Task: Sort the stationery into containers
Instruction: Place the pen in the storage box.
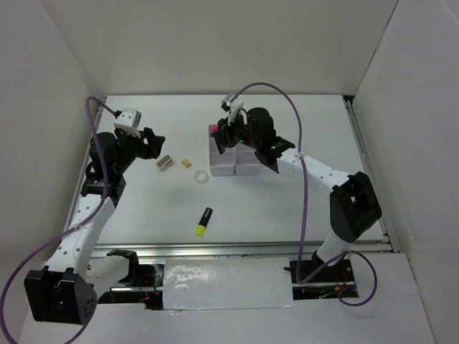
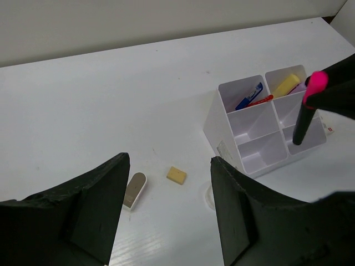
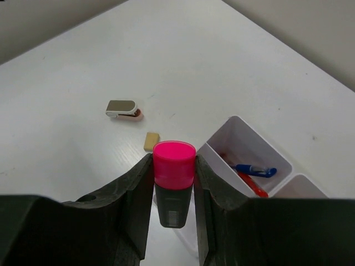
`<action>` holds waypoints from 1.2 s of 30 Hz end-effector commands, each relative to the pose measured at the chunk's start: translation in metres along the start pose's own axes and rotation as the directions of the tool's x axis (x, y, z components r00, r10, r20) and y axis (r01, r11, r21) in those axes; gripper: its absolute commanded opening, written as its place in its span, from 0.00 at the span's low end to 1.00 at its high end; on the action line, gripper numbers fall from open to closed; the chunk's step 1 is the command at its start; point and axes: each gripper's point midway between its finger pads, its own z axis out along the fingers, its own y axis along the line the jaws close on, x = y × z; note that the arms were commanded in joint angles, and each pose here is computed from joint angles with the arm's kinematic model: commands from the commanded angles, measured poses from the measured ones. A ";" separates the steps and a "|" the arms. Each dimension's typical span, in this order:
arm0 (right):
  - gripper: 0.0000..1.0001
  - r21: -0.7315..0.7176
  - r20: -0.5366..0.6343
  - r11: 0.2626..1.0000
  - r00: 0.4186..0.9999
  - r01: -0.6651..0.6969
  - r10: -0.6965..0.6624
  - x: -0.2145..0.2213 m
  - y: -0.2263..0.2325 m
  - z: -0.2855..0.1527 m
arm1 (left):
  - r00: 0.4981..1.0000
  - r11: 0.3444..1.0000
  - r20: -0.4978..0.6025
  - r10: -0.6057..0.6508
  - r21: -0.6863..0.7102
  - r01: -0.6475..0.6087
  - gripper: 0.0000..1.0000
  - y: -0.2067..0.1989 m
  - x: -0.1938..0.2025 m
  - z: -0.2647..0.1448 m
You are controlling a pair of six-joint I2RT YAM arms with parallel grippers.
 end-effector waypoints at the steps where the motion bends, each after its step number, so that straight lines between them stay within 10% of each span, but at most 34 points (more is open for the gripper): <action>1: 0.00 0.080 0.179 0.997 0.983 0.020 -0.034 -0.046 -0.005 0.018 | 0.997 1.000 0.083 0.002 -0.025 0.000 0.72 0.003 -0.023 -0.005; 31: 0.09 0.221 0.174 0.975 0.982 0.028 -0.068 0.017 -0.030 0.062 | 0.999 0.999 0.038 0.002 -0.041 -0.001 0.73 0.010 0.005 -0.012; 36: 0.29 0.222 0.149 0.975 0.987 0.029 -0.064 0.027 -0.030 0.060 | 0.999 1.000 0.033 0.008 -0.012 -0.008 0.73 0.005 0.012 -0.017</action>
